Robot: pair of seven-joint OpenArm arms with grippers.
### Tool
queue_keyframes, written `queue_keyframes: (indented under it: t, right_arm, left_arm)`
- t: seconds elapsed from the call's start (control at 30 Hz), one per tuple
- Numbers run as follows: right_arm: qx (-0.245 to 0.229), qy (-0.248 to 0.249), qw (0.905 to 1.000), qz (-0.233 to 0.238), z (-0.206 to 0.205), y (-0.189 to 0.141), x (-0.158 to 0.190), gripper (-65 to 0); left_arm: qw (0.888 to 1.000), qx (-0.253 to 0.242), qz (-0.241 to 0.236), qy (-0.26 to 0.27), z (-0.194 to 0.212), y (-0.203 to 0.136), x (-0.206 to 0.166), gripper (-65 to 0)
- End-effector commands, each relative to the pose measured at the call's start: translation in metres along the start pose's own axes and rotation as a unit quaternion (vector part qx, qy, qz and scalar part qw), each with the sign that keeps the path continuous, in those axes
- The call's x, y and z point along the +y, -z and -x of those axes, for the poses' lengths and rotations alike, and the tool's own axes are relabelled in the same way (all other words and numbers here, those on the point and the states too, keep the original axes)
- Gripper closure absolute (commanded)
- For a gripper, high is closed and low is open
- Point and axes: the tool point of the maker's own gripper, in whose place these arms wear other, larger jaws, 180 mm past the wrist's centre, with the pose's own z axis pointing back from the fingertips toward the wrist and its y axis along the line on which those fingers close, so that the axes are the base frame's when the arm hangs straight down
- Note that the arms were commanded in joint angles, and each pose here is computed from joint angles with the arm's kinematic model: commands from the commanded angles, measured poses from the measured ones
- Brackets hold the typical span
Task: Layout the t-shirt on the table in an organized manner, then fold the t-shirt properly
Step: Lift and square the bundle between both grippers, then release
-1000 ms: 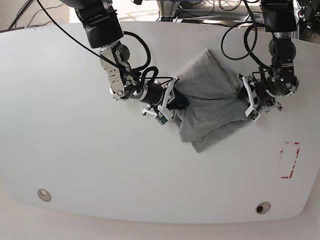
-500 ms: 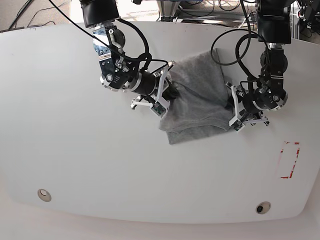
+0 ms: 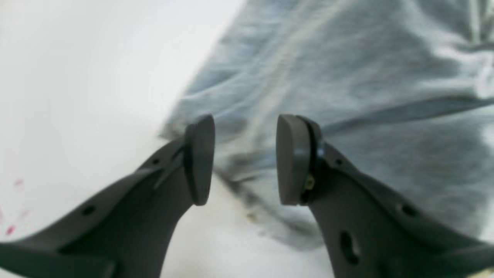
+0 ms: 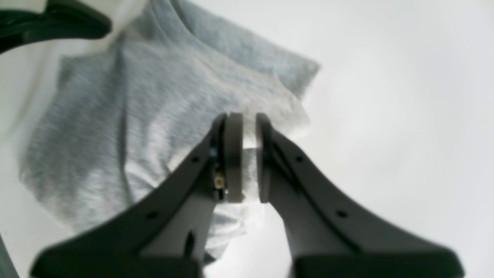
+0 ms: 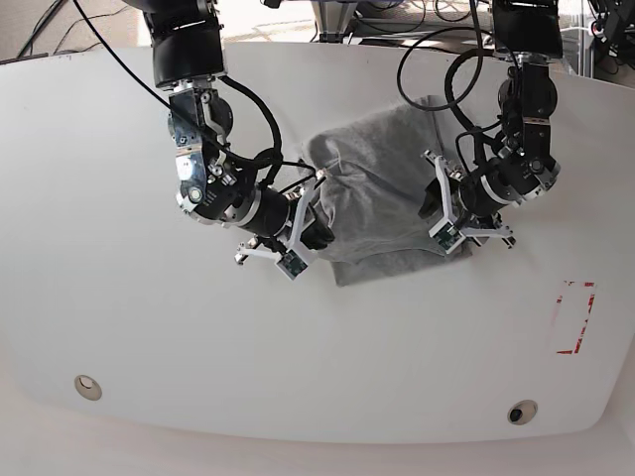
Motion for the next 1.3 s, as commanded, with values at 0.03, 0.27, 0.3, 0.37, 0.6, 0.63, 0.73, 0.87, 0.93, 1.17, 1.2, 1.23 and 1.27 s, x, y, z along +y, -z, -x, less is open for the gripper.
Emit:
queue_keyframes:
  t: [0.03,0.27,0.3,0.37,0.6,0.63,0.73,0.87,0.93,1.17,1.2,1.23,1.27]
  right_arm:
    - [-0.04,0.029,0.9987,-0.012,-0.004,0.014,-0.009,-5.9]
    - [-0.035,0.08,0.9959,-0.022,0.02,0.037,-0.017,-5.9]
    - [-0.036,0.085,0.9955,-0.022,0.022,0.04,-0.019,-5.9]
    - [-0.042,0.097,0.9941,-0.025,0.023,0.046,-0.019,-5.9]
    - [-0.061,0.117,0.991,-0.024,0.018,0.057,-0.022,-5.9]
    - [-0.063,0.116,0.991,-0.023,0.016,0.056,-0.023,-5.9]
    - [-0.07,0.112,0.991,-0.023,0.01,0.055,-0.023,-5.9]
    - [-0.058,0.119,0.9909,-0.025,0.017,0.056,-0.014,-5.9]
    - [-0.055,0.128,0.9901,-0.019,0.022,0.056,-0.01,-5.9]
    - [-0.052,0.148,0.9877,-0.006,0.04,0.046,0.006,-5.9]
    - [-0.051,0.152,0.987,-0.005,0.043,0.044,0.01,-5.9]
    - [-0.049,0.155,0.9866,-0.005,0.047,0.043,0.012,-5.9]
    - [-0.049,0.159,0.9861,-0.004,0.05,0.041,0.015,-5.9]
  left_arm:
    - [1.0,-0.014,0.007,-0.012,-0.003,-0.001,-0.012,-23.9]
    - [0.999,0.013,0.037,-0.036,0.026,0.002,-0.042,-23.9]
    - [0.998,0.021,0.043,-0.039,0.033,0.003,-0.046,-23.9]
    - [0.997,0.034,0.05,-0.046,0.043,0.005,-0.051,-23.9]
    - [0.993,0.09,0.06,-0.039,0.085,0.006,-0.045,-23.9]
    - [0.993,0.1,0.061,-0.033,0.092,0.005,-0.042,-23.9]
    - [0.992,0.112,0.06,-0.013,0.102,0.001,-0.032,-23.9]
    - [0.993,0.103,0.055,0.013,0.098,-0.001,-0.018,-23.9]
    - [0.993,0.103,0.051,0.025,0.099,-0.004,-0.009,-23.9]
    - [0.993,0.101,0.042,0.041,0.102,-0.011,0.005,-23.9]
    - [0.993,0.101,0.04,0.043,0.102,-0.012,0.006,-23.9]
    - [0.993,0.102,0.04,0.044,0.102,-0.013,0.007,-23.9]
    - [0.993,0.103,0.038,0.045,0.103,-0.014,0.009,-23.9]
